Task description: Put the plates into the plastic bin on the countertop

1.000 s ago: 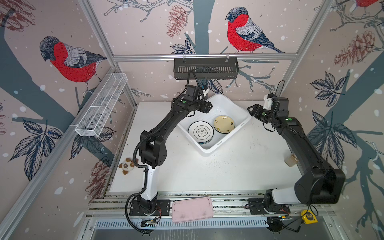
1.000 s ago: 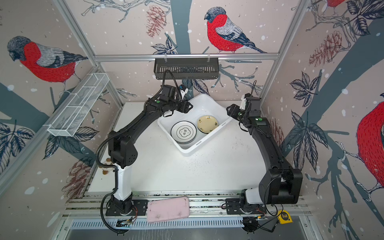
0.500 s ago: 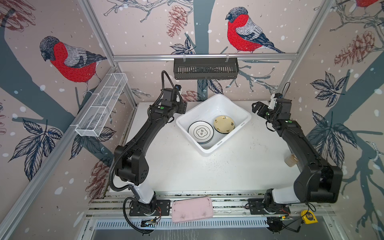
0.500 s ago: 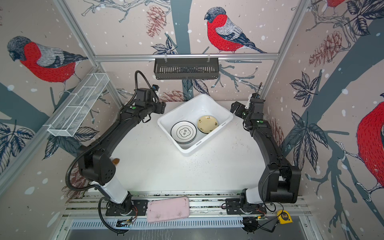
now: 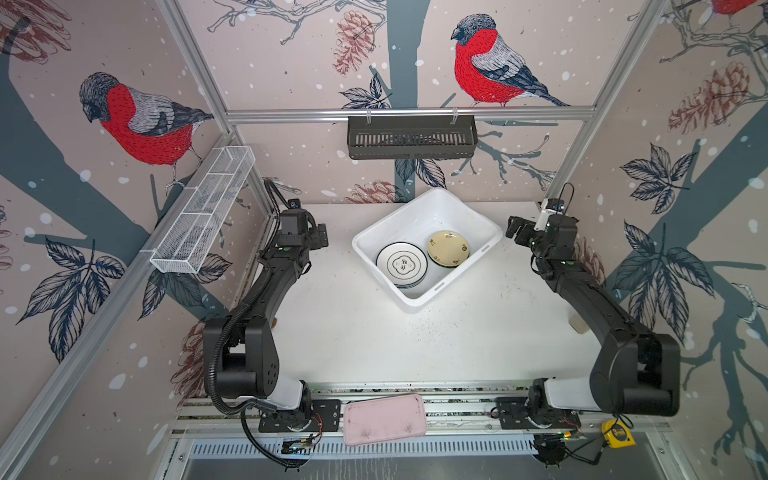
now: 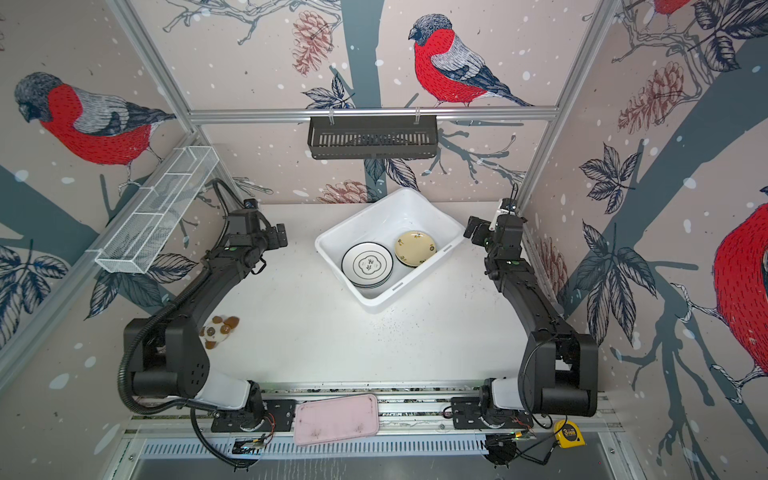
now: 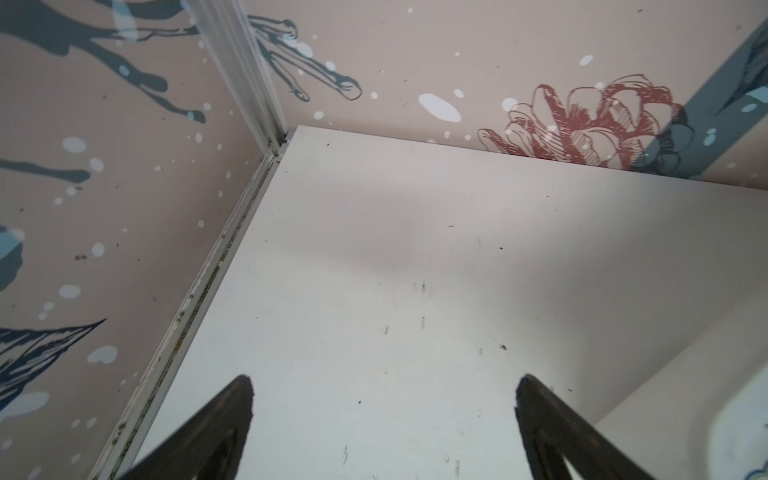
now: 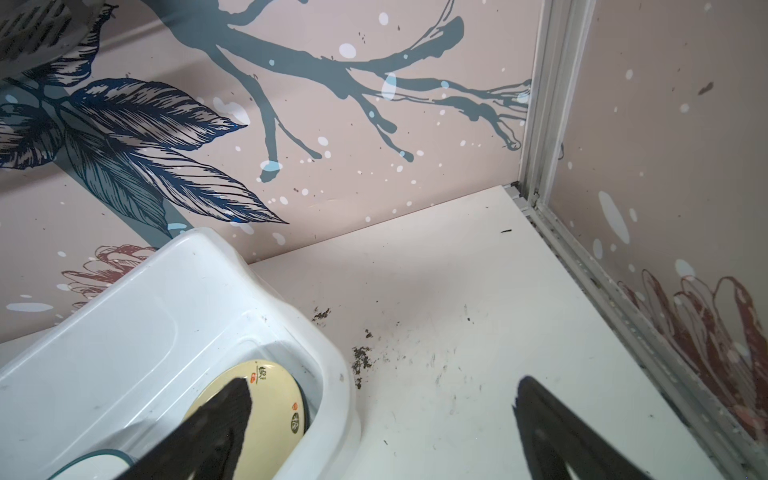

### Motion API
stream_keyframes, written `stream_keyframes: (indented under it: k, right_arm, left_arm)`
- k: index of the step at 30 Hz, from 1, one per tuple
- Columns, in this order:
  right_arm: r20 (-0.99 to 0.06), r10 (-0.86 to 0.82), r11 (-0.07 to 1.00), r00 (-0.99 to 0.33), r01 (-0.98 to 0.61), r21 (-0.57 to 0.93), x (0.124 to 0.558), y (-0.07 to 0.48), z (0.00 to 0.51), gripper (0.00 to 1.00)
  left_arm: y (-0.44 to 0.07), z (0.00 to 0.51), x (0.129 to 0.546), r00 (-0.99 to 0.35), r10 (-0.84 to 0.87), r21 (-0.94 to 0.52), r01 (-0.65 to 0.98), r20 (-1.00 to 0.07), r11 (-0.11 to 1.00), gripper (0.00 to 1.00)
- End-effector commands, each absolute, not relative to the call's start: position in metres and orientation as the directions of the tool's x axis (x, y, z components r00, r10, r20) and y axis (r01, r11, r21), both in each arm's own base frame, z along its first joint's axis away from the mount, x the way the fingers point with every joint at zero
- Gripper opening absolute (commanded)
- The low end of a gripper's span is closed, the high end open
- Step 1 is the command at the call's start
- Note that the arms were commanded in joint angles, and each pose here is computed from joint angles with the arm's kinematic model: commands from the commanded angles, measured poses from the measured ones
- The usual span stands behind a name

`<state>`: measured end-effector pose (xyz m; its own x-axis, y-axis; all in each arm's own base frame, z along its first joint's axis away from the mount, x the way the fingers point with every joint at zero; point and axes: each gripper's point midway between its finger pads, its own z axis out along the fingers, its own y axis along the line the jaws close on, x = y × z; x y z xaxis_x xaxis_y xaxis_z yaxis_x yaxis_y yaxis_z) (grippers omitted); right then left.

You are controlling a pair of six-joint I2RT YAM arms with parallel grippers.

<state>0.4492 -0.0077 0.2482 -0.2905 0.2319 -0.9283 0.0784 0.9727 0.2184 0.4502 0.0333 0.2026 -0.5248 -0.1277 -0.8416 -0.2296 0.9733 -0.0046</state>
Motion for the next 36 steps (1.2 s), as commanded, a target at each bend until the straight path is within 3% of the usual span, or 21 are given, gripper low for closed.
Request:
stream_keyframes:
  k: [1,8,16,24,30,36]
  right_arm:
    - [-0.972,0.155,0.984,-0.175,0.112,0.137,0.451,-0.021,0.273,1.00]
    - [-0.955,0.096,0.982,-0.280,0.186,0.044,0.430,-0.035,0.237,0.99]
    - [-0.990,0.087,0.973,-0.110,0.222,0.061,0.373,-0.044,0.211,0.99]
    - [-0.990,0.110,0.967,-0.087,0.239,0.087,0.353,-0.047,0.171,0.99]
    - [-0.990,0.105,0.965,-0.095,0.249,0.079,0.350,-0.051,0.161,1.00]
    - [-0.990,0.115,0.972,-0.082,0.216,0.095,0.348,-0.048,0.148,1.00]
  left_arm:
    - [0.049,0.221,0.455,-0.374,-0.177,-0.061,-0.302,-0.910,0.951,0.97]
    - [0.054,0.200,0.426,-0.237,-0.202,-0.117,-0.330,-0.950,0.937,0.98]
    - [0.030,0.170,0.403,-0.205,-0.214,-0.167,-0.225,-0.955,0.960,0.98]
    - [0.032,0.165,0.394,-0.155,-0.239,-0.197,-0.244,-0.958,0.949,0.98]
    - [0.042,0.170,0.373,-0.135,-0.115,-0.075,-0.266,-0.984,0.961,0.98]
    - [0.031,0.150,0.360,-0.125,-0.111,-0.084,-0.205,-0.986,0.975,0.98]
